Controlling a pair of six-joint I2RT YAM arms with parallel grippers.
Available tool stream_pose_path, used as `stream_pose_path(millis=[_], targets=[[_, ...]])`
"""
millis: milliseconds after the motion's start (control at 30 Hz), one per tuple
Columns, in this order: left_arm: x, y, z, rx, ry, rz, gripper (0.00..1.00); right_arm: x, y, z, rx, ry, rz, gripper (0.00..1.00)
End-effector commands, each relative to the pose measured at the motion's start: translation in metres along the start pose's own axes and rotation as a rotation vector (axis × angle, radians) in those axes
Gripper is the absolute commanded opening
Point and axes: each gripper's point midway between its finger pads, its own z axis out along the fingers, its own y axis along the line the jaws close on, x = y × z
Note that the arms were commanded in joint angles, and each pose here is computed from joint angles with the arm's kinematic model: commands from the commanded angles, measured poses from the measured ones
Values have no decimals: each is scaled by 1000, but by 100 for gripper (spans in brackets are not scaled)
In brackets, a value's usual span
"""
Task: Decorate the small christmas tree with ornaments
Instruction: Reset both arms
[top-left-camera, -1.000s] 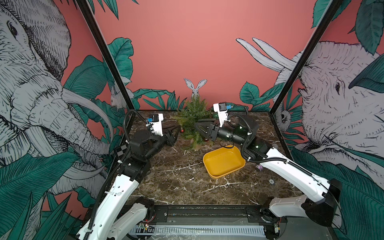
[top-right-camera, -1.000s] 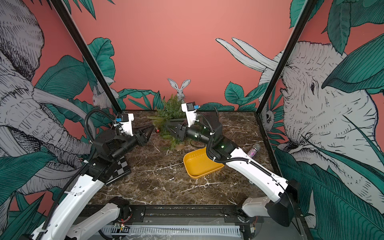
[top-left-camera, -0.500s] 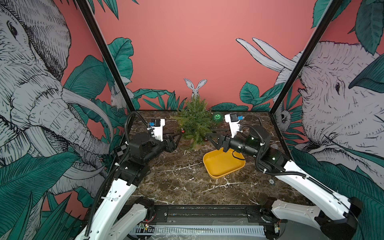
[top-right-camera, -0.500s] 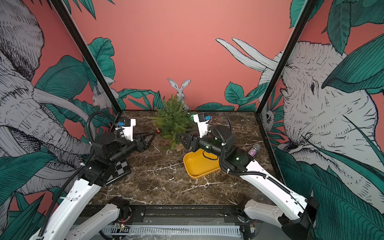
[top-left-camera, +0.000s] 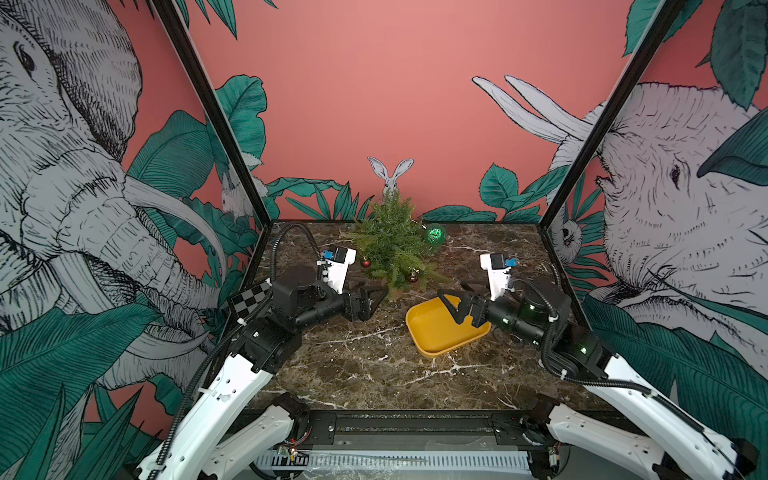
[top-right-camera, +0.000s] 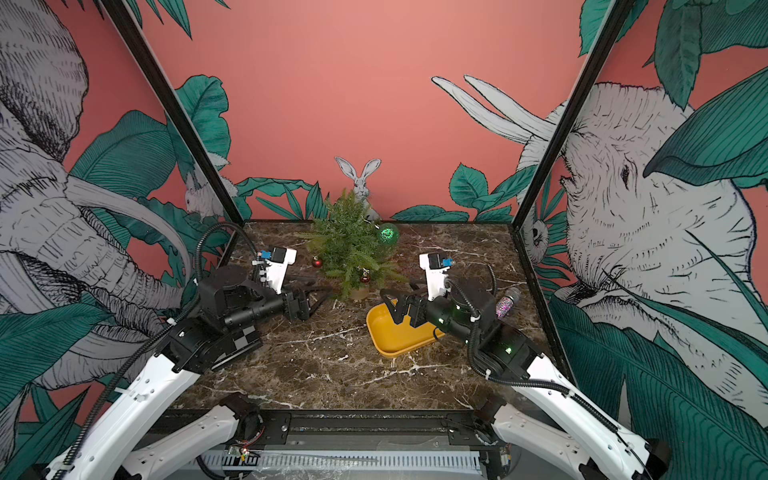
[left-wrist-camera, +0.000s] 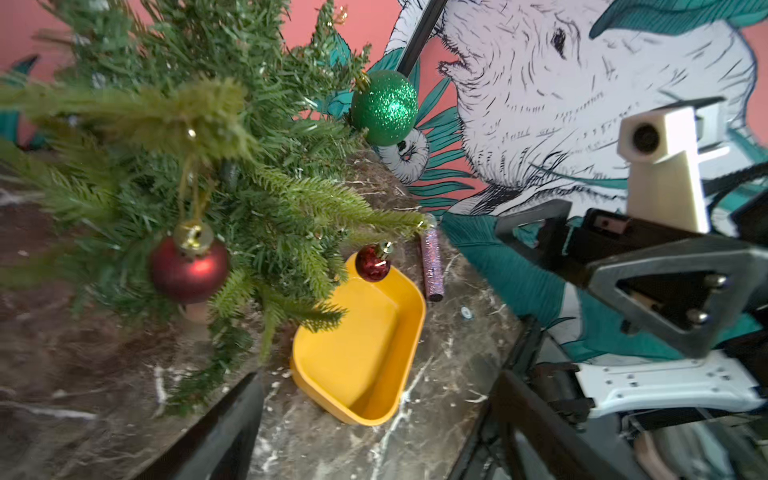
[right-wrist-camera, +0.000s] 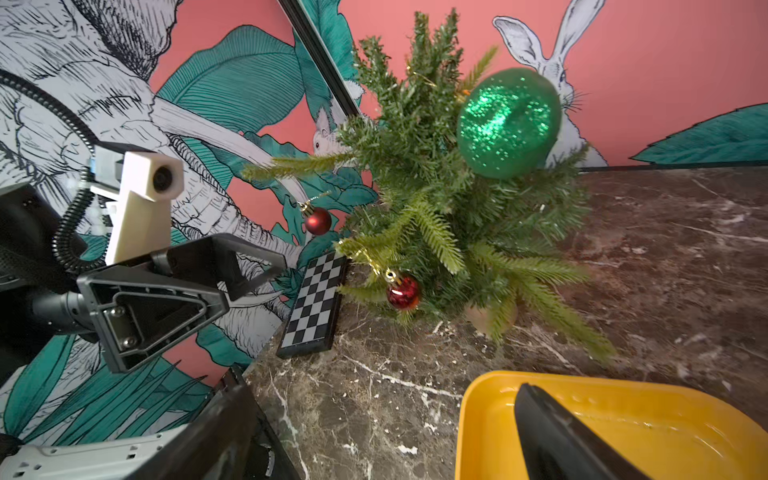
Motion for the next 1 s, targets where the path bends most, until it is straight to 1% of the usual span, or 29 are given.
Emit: stream_pose_path(millis=[0,100,167,300,433,567,700,767,833,900,967], targets=[[4,0,-10,-23,-6,-1,99,0,-12,-14,54,-31,24,99],[13,3,-15,-41,9,-12,99,11,-16,-20,57,-4,30,99],[21,11,-18,-78,19,-25,99,21,-19,-22,67,29,26,99],[46,34,-21,-178,55,-48,99,43,-42,-26,159,82,38,99],[72,60,-22,-273,71,-64,99,61,-69,-33,270,92,33,99],[88,87,-20,-380,68,-71,100,74,-110,-45,467,81,8,99],[88,113,-19,-520,89,-39,99,70,-151,-57,716,62,-57,99],[85,129,-19,-601,101,-34,100,62,-170,-64,842,51,-90,99],[82,148,-21,-685,108,-48,100,50,-184,-69,930,33,-113,100],[76,169,-27,-764,92,-77,99,39,-202,-73,1014,10,-114,99],[69,188,-36,-847,66,-72,99,31,-224,-78,1101,-13,-98,100]])
